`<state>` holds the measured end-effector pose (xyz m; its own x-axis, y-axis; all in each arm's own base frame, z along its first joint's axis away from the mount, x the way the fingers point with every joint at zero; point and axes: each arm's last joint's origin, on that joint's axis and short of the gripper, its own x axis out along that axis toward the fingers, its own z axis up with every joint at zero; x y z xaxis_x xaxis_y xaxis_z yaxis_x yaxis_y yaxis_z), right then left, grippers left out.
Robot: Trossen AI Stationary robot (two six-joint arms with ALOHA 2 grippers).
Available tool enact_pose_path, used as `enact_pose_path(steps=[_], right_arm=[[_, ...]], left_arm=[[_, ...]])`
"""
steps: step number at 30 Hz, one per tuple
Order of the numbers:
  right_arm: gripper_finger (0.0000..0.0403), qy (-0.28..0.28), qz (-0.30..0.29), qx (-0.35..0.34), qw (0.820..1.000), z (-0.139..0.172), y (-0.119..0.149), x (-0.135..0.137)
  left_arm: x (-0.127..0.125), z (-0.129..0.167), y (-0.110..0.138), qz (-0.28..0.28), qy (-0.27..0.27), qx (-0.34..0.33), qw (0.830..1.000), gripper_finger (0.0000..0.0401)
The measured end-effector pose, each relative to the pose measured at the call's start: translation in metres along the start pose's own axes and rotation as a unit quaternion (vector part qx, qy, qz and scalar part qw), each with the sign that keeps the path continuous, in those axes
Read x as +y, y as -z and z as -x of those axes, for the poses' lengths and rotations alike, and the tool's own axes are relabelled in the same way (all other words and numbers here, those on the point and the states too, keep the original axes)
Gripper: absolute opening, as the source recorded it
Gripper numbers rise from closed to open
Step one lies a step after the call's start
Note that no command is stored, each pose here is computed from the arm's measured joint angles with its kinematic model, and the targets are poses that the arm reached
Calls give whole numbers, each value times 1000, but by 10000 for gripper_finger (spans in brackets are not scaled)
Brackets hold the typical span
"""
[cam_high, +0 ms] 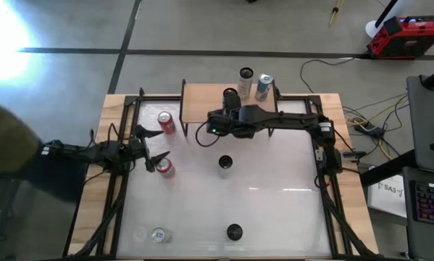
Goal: Place canned beverage on shelf
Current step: Put the bottom white pink soda can on the shelf
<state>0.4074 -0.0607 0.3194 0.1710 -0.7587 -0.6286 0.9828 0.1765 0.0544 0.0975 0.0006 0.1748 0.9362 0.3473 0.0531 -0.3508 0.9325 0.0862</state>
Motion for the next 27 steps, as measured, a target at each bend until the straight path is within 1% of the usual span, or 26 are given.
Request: enact_pose_path(steps=[5, 9, 12, 18, 21, 24, 27], right_arm=[[313, 12, -8, -10, 1000, -5, 6, -1], [293, 14, -15, -14, 1000, -7, 7, -1], [265, 13, -18, -23, 999, -7, 7, 0], [186, 13, -18, -28, 999, -8, 6, 1], [159, 9, -13, -30, 999, -8, 5, 2], [152, 8, -9, -30, 999, -8, 5, 2], [157, 7, -7, -28, 1000, -8, 5, 2]], left_arm=[[0, 0, 0, 0, 0, 0, 1000, 400], [0, 0, 0, 0, 0, 0, 1000, 400], [0, 0, 0, 0, 0, 0, 1000, 400], [0, 0, 0, 0, 0, 0, 1000, 400], [0, 0, 0, 0, 0, 0, 1000, 400], [0, 0, 0, 0, 0, 0, 1000, 400], [0, 0, 0, 0, 0, 0, 1000, 400]])
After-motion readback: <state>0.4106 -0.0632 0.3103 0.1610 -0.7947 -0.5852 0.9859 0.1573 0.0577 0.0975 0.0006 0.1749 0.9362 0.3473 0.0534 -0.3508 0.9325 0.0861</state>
